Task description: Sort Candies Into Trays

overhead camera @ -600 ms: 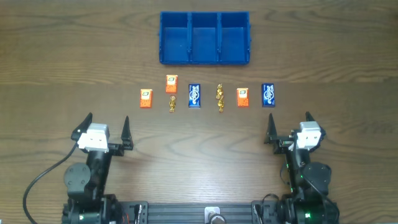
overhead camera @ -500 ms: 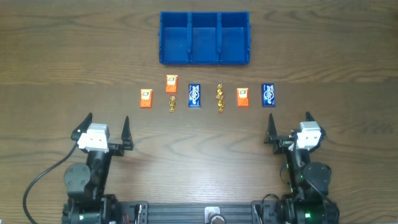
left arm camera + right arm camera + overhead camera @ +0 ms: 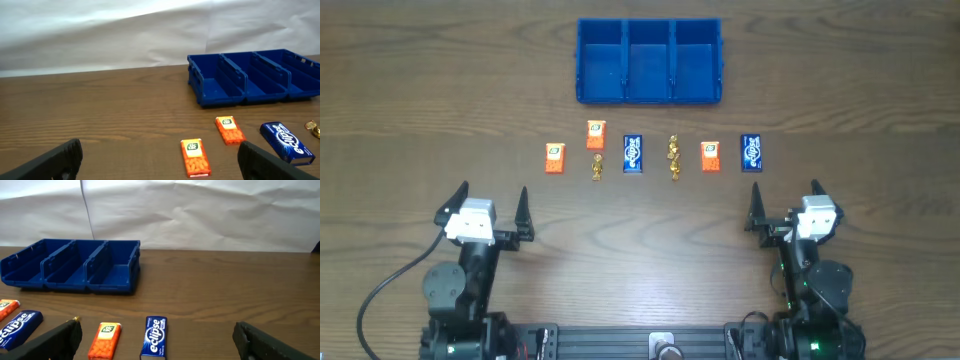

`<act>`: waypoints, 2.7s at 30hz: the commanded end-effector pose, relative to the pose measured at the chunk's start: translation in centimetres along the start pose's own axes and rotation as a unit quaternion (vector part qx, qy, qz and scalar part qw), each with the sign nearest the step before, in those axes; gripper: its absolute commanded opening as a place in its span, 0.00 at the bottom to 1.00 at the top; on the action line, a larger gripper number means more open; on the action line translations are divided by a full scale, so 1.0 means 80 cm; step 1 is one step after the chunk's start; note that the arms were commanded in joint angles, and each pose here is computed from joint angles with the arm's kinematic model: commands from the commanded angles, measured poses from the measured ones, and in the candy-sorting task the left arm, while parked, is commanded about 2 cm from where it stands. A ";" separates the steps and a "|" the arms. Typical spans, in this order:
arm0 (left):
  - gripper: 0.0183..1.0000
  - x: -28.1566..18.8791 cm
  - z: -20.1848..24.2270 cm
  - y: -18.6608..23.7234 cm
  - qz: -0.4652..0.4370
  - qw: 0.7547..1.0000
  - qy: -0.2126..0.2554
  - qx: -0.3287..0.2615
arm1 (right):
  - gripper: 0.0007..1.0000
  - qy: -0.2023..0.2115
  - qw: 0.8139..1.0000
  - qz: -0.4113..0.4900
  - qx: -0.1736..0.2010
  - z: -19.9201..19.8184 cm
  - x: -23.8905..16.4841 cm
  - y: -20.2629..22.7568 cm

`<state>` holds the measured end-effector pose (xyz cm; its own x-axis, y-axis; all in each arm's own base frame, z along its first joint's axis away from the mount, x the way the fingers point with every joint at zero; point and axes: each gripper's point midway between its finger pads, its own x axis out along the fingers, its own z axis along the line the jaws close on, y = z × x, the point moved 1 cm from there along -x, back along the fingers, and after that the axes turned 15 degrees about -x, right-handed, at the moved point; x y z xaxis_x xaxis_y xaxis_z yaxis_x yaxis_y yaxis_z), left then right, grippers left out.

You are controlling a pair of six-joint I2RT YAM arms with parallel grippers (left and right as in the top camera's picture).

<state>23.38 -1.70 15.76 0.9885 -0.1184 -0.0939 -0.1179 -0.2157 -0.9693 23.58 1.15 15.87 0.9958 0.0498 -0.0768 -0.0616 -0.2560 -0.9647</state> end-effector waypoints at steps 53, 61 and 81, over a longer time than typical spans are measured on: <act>0.64 0.184 -0.016 0.191 0.568 0.802 -0.178 -0.042 | 1.00 -0.006 1.000 -0.001 -0.007 0.003 0.000 0.001; 0.22 0.184 -0.020 0.188 0.565 0.803 -0.180 -0.059 | 1.00 -0.006 1.000 -0.001 -0.007 0.003 0.000 0.001; 0.19 0.378 -0.163 -0.021 0.418 0.891 -0.160 -0.080 | 1.00 -0.006 1.000 -0.001 -0.007 0.003 0.000 0.001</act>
<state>51.26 -16.71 21.85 0.5888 -0.0127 -0.8082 -0.7677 -0.3216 -0.5543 23.57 1.24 15.89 0.9958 0.0540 -0.0745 -0.0583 -0.2565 -0.9648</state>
